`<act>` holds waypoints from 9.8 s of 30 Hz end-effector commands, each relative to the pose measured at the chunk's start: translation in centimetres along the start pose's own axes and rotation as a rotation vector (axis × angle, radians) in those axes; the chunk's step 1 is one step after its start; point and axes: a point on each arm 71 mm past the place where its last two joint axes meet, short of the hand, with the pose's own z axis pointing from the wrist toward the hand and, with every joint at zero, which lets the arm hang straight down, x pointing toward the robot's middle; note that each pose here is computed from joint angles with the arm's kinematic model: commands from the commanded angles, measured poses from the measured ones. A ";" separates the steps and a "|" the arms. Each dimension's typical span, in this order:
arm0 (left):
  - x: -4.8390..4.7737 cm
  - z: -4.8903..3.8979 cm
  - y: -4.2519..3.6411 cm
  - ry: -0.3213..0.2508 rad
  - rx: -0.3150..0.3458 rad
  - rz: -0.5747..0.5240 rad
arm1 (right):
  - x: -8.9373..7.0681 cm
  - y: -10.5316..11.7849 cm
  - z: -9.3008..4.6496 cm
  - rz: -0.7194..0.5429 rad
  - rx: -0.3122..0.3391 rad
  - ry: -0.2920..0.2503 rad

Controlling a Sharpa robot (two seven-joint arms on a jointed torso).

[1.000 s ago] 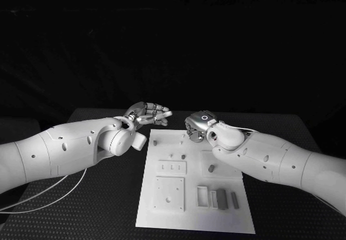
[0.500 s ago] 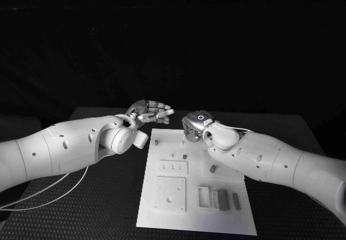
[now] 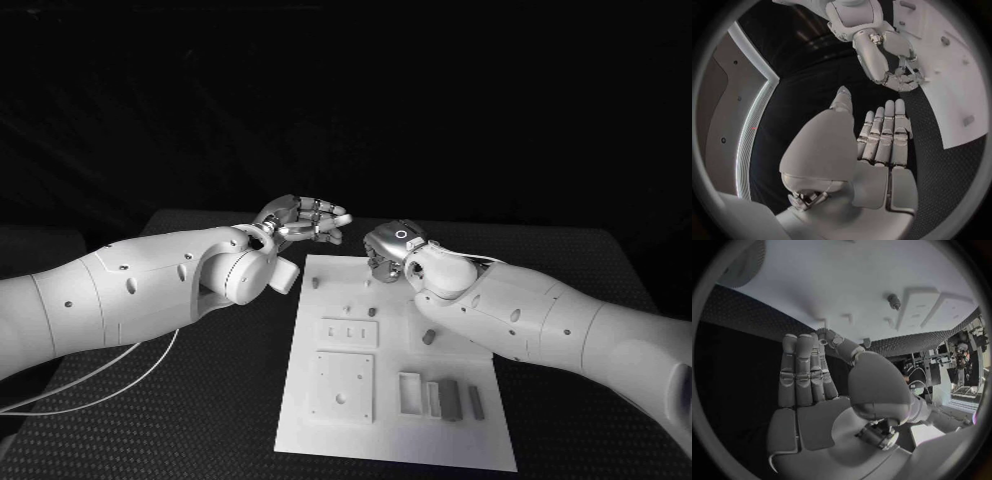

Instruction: Assemble the parts on the task board

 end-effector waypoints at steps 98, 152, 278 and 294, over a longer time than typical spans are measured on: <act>-1.04 0.34 -1.02 -0.043 0.029 0.015 | 0.4 -1.1 -1.2 0.052 0.002 -0.042; -3.05 0.18 0.01 -0.100 0.032 0.024 | 1.2 -10.6 -5.9 0.124 0.044 0.218; -2.47 -0.24 -0.16 -0.083 0.020 0.016 | 1.5 -7.0 -4.4 -0.067 0.051 0.184; -2.50 -0.12 -0.15 -0.089 0.021 0.018 | -0.8 -0.4 -3.6 -0.062 -0.055 0.088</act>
